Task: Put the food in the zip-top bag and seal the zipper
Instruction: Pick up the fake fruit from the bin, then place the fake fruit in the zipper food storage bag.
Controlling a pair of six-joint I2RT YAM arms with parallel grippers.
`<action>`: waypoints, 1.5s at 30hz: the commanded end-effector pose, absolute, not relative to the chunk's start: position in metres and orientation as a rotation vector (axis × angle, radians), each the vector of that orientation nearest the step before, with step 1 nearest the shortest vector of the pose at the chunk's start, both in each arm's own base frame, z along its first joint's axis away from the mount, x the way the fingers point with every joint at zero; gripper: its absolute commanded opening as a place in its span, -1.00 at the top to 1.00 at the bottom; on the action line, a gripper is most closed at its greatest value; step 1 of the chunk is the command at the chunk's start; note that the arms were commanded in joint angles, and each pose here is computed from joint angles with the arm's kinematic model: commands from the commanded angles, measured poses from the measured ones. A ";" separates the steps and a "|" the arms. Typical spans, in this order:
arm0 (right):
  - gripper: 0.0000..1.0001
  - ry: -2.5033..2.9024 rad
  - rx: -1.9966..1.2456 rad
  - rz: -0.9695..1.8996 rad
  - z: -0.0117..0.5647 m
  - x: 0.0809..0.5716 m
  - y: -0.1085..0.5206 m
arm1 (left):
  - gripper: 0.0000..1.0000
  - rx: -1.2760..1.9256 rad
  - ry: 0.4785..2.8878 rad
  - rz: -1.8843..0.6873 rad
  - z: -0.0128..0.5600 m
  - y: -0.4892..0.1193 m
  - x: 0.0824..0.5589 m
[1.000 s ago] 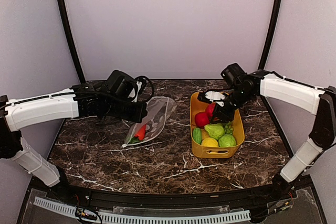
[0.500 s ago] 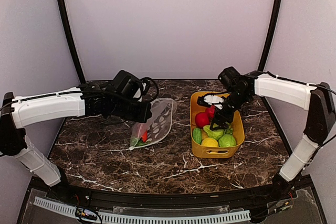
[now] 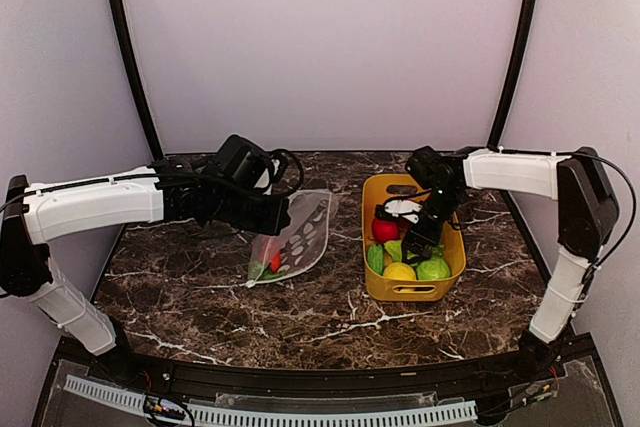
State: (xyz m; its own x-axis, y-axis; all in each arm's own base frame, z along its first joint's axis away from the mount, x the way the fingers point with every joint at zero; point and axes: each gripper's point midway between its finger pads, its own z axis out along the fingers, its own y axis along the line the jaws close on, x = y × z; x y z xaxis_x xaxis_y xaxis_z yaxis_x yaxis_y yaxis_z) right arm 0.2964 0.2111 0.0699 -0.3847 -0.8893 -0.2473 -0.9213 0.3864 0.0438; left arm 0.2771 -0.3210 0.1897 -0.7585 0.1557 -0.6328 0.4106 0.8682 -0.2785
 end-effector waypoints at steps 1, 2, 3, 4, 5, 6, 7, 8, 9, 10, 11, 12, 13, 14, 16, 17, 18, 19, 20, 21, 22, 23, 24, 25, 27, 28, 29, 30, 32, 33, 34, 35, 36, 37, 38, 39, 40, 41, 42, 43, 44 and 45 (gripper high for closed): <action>-0.73 2.529 -1.607 0.275 0.060 0.294 0.208 | 0.99 0.410 2.412 -0.558 0.197 -0.318 0.274; -0.67 2.540 -1.604 0.285 0.058 0.293 0.208 | 0.99 0.407 2.415 -0.558 0.196 -0.318 0.274; -0.59 2.544 -1.599 0.289 0.058 0.293 0.208 | 0.99 0.404 2.413 -0.559 0.197 -0.317 0.273; -0.51 2.548 -1.595 0.294 0.059 0.293 0.209 | 0.99 0.401 2.413 -0.563 0.197 -0.317 0.273; -0.42 2.551 -1.591 0.301 0.062 0.292 0.209 | 0.99 0.399 2.413 -0.566 0.198 -0.317 0.273; -0.33 2.548 -1.584 0.307 0.066 0.292 0.209 | 0.99 0.399 2.413 -0.569 0.198 -0.317 0.272; -0.21 2.540 -1.576 0.309 0.072 0.293 0.210 | 0.99 0.397 2.412 -0.572 0.199 -0.317 0.272; -0.14 2.524 -1.571 0.309 0.080 0.293 0.211 | 0.99 0.395 2.413 -0.574 0.199 -0.317 0.272; -0.11 2.507 -1.564 0.302 0.088 0.294 0.210 | 0.99 0.392 2.413 -0.578 0.200 -0.317 0.271; -0.09 2.484 -1.555 0.296 0.097 0.294 0.210 | 0.99 0.388 2.411 -0.582 0.201 -0.317 0.272; -0.08 2.463 -1.550 0.293 0.107 0.294 0.210 | 0.99 0.383 2.412 -0.586 0.201 -0.318 0.272; -0.06 2.440 -1.543 0.297 0.117 0.293 0.211 | 0.99 0.381 2.409 -0.593 0.202 -0.319 0.272; -0.05 2.417 -1.535 0.308 0.129 0.292 0.212 | 0.99 0.375 2.410 -0.596 0.202 -0.319 0.273; -0.04 2.393 -1.527 0.323 0.140 0.290 0.213 | 0.99 0.370 2.405 -0.605 0.204 -0.321 0.274; -0.01 2.333 -1.506 0.364 0.164 0.286 0.218 | 0.99 0.365 2.408 -0.624 0.204 -0.325 0.274; 0.00 2.295 -1.496 0.394 0.175 0.284 0.222 | 0.99 0.359 2.417 -0.631 0.202 -0.328 0.275; 0.01 2.255 -1.487 0.435 0.186 0.281 0.226 | 0.98 0.360 2.422 -0.649 0.202 -0.333 0.275; 0.01 2.211 -1.482 0.483 0.196 0.276 0.231 | 0.99 0.353 2.423 -0.672 0.205 -0.337 0.276; 0.01 2.165 -1.478 0.544 0.206 0.270 0.237 | 0.99 0.348 2.431 -0.677 0.203 -0.340 0.277; 0.01 2.118 -1.477 0.601 0.216 0.263 0.242 | 0.99 0.336 2.430 -0.698 0.206 -0.344 0.277; 0.01 2.069 -1.470 0.665 0.228 0.258 0.248 | 0.99 0.329 2.434 -0.703 0.205 -0.346 0.278; 0.01 2.022 -1.457 0.724 0.241 0.253 0.254 | 0.99 0.319 2.432 -0.720 0.208 -0.350 0.278; 0.01 1.969 -1.446 0.793 0.256 0.248 0.261 | 0.99 0.315 2.432 -0.727 0.208 -0.354 0.279; 0.01 1.922 -1.427 0.859 0.271 0.243 0.268 | 0.99 0.309 2.426 -0.747 0.212 -0.359 0.278; 0.03 1.833 -1.397 1.026 0.298 0.231 0.282 | 0.99 0.304 2.423 -0.764 0.217 -0.368 0.279; 0.03 1.796 -1.396 1.115 0.308 0.224 0.288 | 0.99 0.288 2.432 -0.766 0.215 -0.372 0.280; 0.03 1.763 -1.395 1.182 0.317 0.219 0.295 | 0.99 0.282 2.418 -0.778 0.222 -0.377 0.281; 0.03 1.733 -1.401 1.235 0.326 0.214 0.301 | 0.99 0.261 2.424 -0.784 0.221 -0.381 0.282; 0.03 1.689 -1.405 1.302 0.339 0.210 0.310 | 0.99 0.233 2.410 -0.807 0.227 -0.390 0.283; 0.04 1.672 -1.402 1.325 0.346 0.210 0.315 | 0.99 0.223 2.391 -0.822 0.233 -0.394 0.284; 0.03 1.656 -1.399 1.341 0.352 0.210 0.319 | 0.99 0.204 2.390 -0.830 0.234 -0.397 0.285; 0.03 1.641 -1.395 1.353 0.357 0.211 0.323 | 0.99 0.192 2.371 -0.838 0.239 -0.401 0.286; 0.04 1.628 -1.389 1.362 0.363 0.213 0.327 | 0.99 0.171 2.360 -0.843 0.242 -0.403 0.287; 0.04 1.614 -1.382 1.367 0.367 0.215 0.330 | 0.99 0.159 2.350 -0.850 0.245 -0.405 0.288; 0.04 1.605 -1.375 1.371 0.371 0.217 0.333 | 0.98 0.127 2.342 -0.856 0.249 -0.405 0.289; 0.03 1.603 -1.369 1.368 0.372 0.220 0.336 | 0.98 0.112 2.331 -0.865 0.253 -0.405 0.289; 0.03 1.606 -1.361 1.360 0.371 0.223 0.340 | 0.99 0.088 2.322 -0.871 0.256 -0.406 0.288; 0.03 1.619 -1.350 1.355 0.368 0.226 0.342 | 0.99 0.071 2.303 -0.885 0.262 -0.405 0.288; 0.02 1.627 -1.340 1.352 0.365 0.230 0.345 | 0.99 0.045 2.292 -0.896 0.265 -0.405 0.288; 0.01 1.645 -1.329 1.349 0.360 0.233 0.348 | 0.99 0.029 2.276 -0.912 0.272 -0.403 0.288; 0.00 1.667 -1.318 1.342 0.354 0.237 0.351 | 0.99 0.003 2.264 -0.928 0.275 -0.403 0.288; -0.02 1.693 -1.305 1.335 0.349 0.240 0.352 | 0.99 -0.026 2.247 -0.953 0.283 -0.400 0.287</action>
